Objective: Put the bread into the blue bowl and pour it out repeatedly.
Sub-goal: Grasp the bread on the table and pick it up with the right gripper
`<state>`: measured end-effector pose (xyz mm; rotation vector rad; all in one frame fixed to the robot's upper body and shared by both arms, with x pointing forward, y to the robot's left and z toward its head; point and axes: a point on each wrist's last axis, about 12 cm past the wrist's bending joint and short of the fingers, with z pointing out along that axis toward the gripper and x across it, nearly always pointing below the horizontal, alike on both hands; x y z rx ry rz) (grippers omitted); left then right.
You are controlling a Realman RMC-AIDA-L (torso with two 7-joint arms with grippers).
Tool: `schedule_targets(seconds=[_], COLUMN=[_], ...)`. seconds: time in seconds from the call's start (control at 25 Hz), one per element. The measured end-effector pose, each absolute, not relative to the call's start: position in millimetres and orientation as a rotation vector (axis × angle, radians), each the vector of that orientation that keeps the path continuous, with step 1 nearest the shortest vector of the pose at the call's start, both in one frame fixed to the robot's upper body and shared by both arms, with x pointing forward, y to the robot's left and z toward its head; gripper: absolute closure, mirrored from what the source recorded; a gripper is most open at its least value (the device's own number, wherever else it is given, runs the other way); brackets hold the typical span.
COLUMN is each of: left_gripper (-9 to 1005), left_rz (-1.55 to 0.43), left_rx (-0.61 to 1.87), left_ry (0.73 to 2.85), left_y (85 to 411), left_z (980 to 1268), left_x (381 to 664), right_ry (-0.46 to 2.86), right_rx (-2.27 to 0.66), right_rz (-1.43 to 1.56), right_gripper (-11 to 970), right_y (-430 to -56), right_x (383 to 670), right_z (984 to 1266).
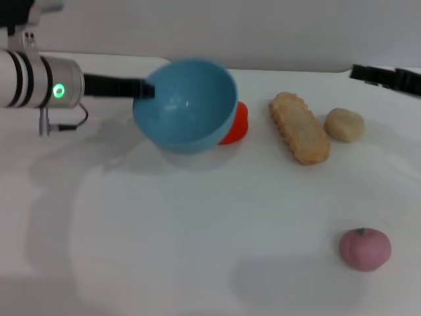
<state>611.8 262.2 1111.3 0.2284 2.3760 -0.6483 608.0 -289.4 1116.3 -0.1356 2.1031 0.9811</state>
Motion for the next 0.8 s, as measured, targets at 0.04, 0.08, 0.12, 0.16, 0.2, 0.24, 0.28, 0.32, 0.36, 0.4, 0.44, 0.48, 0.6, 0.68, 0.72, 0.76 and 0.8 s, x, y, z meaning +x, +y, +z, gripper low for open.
schedule_targets(seconds=[0.04, 0.08, 0.12, 0.16, 0.2, 0.24, 0.28, 0.32, 0.36, 0.4, 0.44, 0.48, 0.6, 0.68, 0.72, 0.76, 0.8], left_gripper=[964, 964, 963, 963, 963, 963, 963, 963, 963, 963, 963, 963, 963, 963, 963, 963, 963], left_rz=[-0.645, -0.643, -0.644, -0.644, -0.646, -0.648, -0.652, -0.654, -0.656, -0.662, -0.662, -0.663, -0.664, -0.664, -0.663, -0.662, -0.661], left_rx=[0.227, 0.224, 0.222, 0.218, 0.215, 0.21, 0.205, 0.201, 0.198, 0.196, 0.196, 0.198, 0.208, 0.213, 0.213, 0.213, 0.214], left_ry=[2.396, 2.405, 2.415, 2.421, 2.425, 2.429, 2.43, 2.43, 2.43, 2.427, 2.427, 2.427, 2.426, 2.427, 2.426, 2.424, 2.423], left_y=[262.0, 262.2, 262.1, 262.5, 262.9, 263.8, 264.1, 264.7, 264.8, 264.4, 264.4, 264.1, 262.2, 261.3, 261.0, 261.0, 260.8], left_z=[1107.8, 1105.6, 1103.0, 1101.0, 1099.3, 1097.7, 1096.8, 1096.1, 1095.8, 1096.1, 1096.1, 1096.3, 1096.7, 1096.5, 1096.6, 1096.8, 1097.1], left_x=[609.0, 607.3, 605.1, 603.3, 601.8, 600.1, 599.0, 598.1, 597.6, 597.1, 597.1, 597.1, 597.0, 596.9, 597.0, 597.4, 597.7], right_ry=[2.131, 2.168, 2.221, 2.28, 2.318, 2.365, 2.408, 2.429, 2.446, 2.473, 2.473, 2.483, 2.504, 2.518, 2.525, 2.527, 2.53], right_rx=[-0.148, -0.162, -0.17, -0.174, -0.187, -0.205, -0.226, -0.243, -0.264, -0.295, -0.295, -0.303, -0.326, -0.355, -0.372, -0.381, -0.391], right_rz=[0.98, 0.966, 0.94, 0.907, 0.882, 0.842, 0.8, 0.777, 0.746, 0.699, 0.699, 0.682, 0.65, 0.622, 0.61, 0.595, 0.581], right_gripper=[410, 410, 410, 410, 411, 411, 411, 411, 412, 412, 412, 412, 413, 415, 416, 416, 417], right_y=[-285.5, -282.1, -279.2, -276.3, -273.4, -270.3, -267.0, -264.0, -261.2, -256.9, -256.9, -254.6, -245.7, -237.0, -231.1, -226.1, -220.9], right_x=[613.5, 620.4, 626.6, 633.1, 637.5, 642.7, 647.2, 649.9, 653.1, 656.8, 656.8, 657.7, 657.7, 655.8, 653.9, 652.4, 650.3], right_z=[1121.7, 1127.4, 1129.9, 1131.9, 1133.0, 1133.7, 1134.0, 1134.5, 1135.5, 1135.1, 1135.1, 1133.4, 1124.9, 1116.2, 1110.7, 1105.3, 1099.3])
